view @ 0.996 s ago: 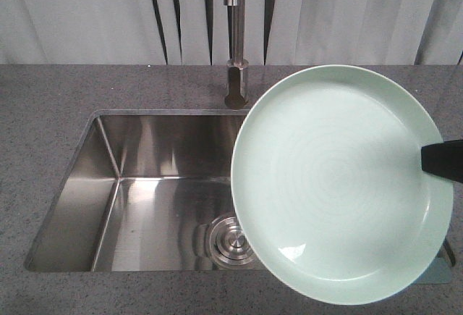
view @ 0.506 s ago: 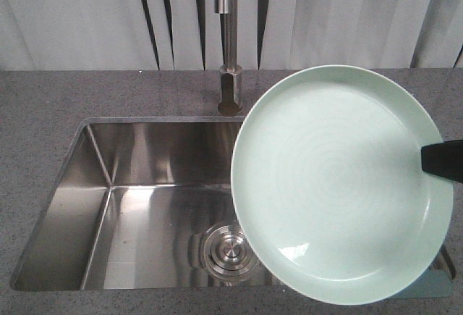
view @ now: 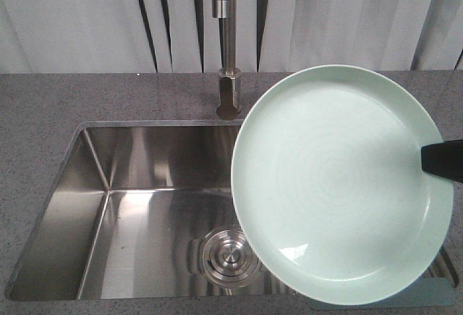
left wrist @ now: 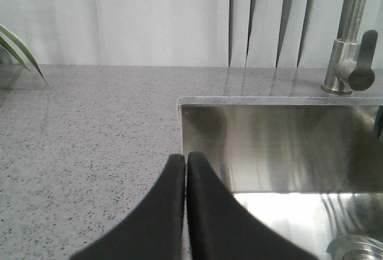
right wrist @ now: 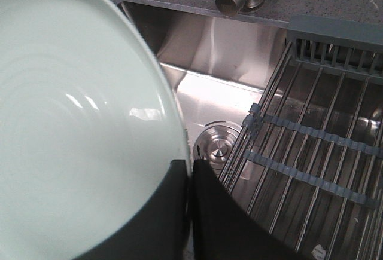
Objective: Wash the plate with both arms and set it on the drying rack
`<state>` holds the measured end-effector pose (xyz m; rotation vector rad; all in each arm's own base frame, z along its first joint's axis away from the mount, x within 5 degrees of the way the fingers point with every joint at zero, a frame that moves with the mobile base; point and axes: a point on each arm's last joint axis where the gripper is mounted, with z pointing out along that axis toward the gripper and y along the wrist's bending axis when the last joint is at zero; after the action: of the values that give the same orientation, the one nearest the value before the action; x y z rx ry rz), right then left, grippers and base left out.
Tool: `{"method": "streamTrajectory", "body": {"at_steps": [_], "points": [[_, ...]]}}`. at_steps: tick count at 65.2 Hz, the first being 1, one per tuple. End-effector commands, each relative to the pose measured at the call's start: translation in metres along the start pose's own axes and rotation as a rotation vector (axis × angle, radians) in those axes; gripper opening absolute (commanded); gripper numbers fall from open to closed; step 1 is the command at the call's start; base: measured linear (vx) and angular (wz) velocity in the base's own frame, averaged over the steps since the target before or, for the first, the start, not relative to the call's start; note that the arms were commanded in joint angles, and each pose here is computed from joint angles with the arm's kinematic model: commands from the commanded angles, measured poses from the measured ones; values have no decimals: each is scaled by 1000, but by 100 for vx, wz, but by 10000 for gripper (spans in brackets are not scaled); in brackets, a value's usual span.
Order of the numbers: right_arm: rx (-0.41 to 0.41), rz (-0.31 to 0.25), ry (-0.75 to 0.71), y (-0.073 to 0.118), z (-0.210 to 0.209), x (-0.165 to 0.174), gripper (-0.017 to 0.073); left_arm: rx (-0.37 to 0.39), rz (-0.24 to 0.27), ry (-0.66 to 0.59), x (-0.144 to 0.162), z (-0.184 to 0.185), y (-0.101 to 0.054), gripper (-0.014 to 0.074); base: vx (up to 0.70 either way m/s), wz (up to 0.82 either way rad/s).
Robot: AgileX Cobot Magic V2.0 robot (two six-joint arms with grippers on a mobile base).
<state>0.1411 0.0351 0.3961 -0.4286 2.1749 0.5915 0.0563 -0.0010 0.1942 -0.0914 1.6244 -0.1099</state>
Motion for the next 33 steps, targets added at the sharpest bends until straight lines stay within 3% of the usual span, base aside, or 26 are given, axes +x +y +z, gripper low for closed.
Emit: {"method": "streamTrajectory", "body": {"at_steps": [1,33], "points": [[-5,-2,-85,4,-6,-10,-6,13,-11,-58,1,0,0,-6,2,0],[-5,-2,-85,4,-6,-10,-6,13,-11,-58,1,0,0,-6,2,0]]}}
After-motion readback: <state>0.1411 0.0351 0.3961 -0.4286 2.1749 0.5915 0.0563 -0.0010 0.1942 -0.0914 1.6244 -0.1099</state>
